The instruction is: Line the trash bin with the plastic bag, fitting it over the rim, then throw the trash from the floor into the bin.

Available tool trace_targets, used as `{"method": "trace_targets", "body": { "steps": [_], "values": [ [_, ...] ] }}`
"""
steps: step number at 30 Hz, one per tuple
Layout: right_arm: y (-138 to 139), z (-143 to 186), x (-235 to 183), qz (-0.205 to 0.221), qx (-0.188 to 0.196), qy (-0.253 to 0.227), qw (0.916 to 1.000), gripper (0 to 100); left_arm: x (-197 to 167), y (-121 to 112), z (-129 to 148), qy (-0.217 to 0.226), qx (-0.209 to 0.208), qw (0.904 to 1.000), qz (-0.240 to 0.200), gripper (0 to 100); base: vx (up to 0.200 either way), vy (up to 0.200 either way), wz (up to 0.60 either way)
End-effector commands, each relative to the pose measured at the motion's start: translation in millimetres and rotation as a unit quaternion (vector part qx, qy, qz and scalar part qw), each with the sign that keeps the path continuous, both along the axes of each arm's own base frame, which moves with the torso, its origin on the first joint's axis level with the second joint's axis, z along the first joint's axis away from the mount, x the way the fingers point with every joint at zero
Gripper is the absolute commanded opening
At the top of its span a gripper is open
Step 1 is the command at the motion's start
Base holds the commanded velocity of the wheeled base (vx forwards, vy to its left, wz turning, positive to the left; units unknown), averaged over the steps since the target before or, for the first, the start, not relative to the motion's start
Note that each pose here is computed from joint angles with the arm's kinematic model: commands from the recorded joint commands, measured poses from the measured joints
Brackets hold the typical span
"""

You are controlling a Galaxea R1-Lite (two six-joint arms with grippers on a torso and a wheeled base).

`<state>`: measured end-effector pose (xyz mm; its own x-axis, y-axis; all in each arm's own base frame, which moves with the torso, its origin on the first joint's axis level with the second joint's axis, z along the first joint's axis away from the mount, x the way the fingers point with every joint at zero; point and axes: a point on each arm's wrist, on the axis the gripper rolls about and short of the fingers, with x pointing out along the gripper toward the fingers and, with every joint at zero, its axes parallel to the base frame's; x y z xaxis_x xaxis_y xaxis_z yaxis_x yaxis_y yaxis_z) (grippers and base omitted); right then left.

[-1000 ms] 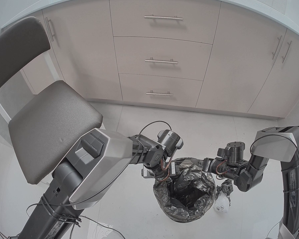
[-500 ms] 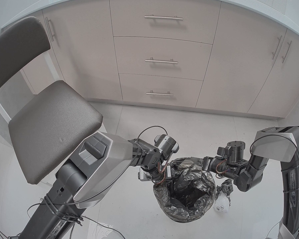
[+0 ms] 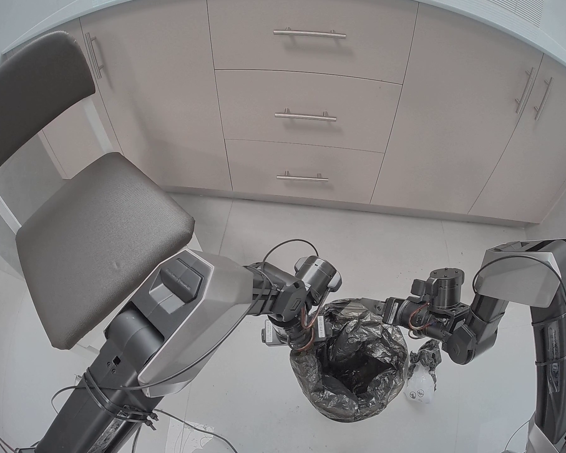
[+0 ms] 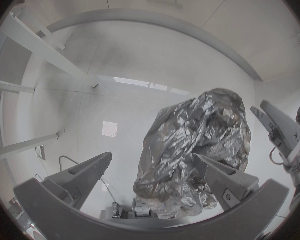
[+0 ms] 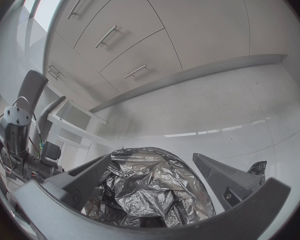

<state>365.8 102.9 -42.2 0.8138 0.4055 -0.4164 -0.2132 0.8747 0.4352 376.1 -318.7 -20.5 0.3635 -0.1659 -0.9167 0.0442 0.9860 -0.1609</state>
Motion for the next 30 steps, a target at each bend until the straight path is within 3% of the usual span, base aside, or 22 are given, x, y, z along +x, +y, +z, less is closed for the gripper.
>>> {"method": "trace_targets", "body": {
  "steps": [1,12,21,30],
  "values": [
    [0.0,0.1,-0.2,0.0,0.0,0.0,1.0,100,-11.0,-8.7,12.6,0.0,0.003,0.9998,-0.017,100,0.0,0.0,0.0],
    [-3.8,3.0,1.2,-0.007,0.005,-0.002,1.0,100,-22.3,-18.3,21.7,-0.005,0.008,0.9995,-0.03,100,0.0,0.0,0.0],
    [-3.8,6.6,0.9,-0.01,0.014,-0.001,0.9998,100,-23.4,-19.3,29.2,-0.011,0.004,0.9994,-0.032,100,0.0,-0.2,0.0],
    [-3.9,5.4,0.8,-0.01,0.014,0.0,0.9998,100,-23.0,-19.5,27.9,-0.012,0.004,0.9995,-0.03,100,0.0,0.0,0.0]
  ]
}}
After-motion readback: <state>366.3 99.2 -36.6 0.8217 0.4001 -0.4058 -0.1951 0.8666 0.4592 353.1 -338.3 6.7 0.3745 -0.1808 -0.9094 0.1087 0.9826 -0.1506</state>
